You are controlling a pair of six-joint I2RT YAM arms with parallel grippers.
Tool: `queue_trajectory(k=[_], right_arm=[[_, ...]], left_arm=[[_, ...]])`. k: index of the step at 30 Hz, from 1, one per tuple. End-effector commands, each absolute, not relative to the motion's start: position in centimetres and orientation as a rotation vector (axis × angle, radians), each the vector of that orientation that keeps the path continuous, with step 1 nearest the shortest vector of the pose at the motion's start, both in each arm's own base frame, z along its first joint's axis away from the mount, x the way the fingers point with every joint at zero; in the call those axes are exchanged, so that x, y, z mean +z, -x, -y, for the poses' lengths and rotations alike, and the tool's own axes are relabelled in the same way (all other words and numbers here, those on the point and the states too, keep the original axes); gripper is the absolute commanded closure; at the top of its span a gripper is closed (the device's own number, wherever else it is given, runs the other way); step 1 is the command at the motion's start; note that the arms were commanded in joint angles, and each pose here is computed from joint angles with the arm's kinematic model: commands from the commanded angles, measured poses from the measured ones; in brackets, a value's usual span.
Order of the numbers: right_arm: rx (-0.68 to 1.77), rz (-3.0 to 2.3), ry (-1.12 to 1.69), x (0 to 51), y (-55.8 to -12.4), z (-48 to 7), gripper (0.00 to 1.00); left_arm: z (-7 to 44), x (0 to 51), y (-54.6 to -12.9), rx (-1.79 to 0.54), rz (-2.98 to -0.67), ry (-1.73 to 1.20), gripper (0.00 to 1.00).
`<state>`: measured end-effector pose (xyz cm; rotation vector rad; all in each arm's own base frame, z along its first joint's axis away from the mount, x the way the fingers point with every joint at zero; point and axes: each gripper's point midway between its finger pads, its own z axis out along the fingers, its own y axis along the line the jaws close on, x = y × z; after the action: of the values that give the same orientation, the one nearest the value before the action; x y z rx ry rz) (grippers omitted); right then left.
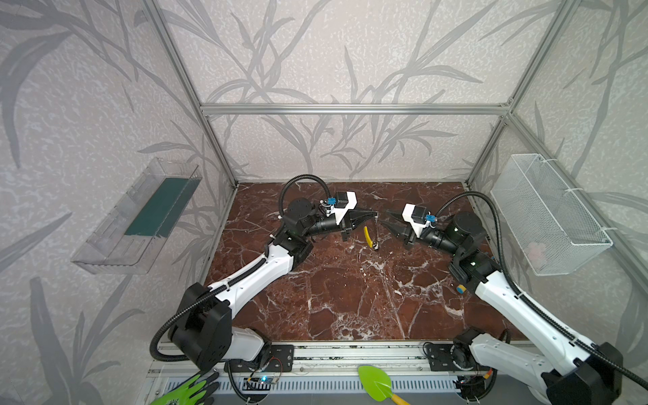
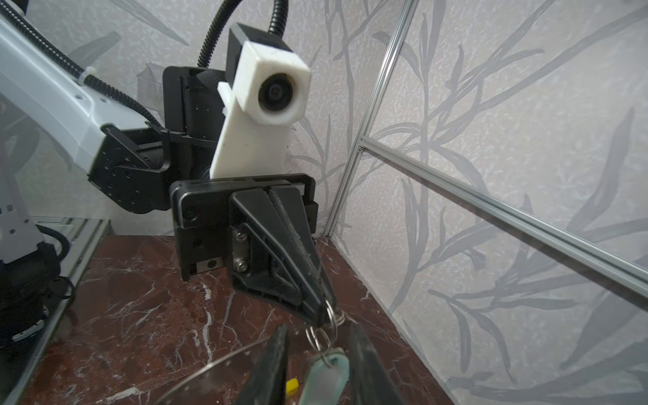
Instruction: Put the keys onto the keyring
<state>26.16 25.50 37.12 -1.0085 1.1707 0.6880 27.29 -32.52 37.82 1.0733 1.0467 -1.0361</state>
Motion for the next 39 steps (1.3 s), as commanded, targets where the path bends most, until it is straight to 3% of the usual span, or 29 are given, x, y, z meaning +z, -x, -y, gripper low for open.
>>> queue_trajectory(k=[1,14,17,20,24,31,39], right_arm=[[0.751,-1.152,1.025,38.3,-25.6,-26.0,0.70],[0.767,-1.148,1.057,37.8,-25.4,-26.3,1.00],[0.754,-1.195,1.071,37.3,-25.6,-26.3,1.00],[0.730,-1.297,1.106,36.2,-25.9,-26.0,1.00],[0.700,-1.413,1.125,34.9,-26.0,-25.4,1.00],[0.634,-1.610,1.182,32.5,-26.4,-25.1,1.00],[0.582,-1.697,1.226,31.5,-26.4,-25.4,1.00]], left_arm=[[32.2,40.1,-26.4,-1.035,-0.971,-1.084,1.00],[32.4,39.0,-26.4,-1.030,-0.991,-1.127,1.00],[32.4,38.3,-26.6,-0.985,-1.011,-1.159,0.99],[32.0,37.2,-27.0,-0.855,-1.063,-1.238,0.80],[31.0,35.7,-27.5,-0.660,-1.140,-1.380,0.72],[30.9,33.7,-27.0,-0.478,-1.194,-1.579,0.71],[31.9,32.7,-26.4,-0.450,-1.196,-1.657,0.72]])
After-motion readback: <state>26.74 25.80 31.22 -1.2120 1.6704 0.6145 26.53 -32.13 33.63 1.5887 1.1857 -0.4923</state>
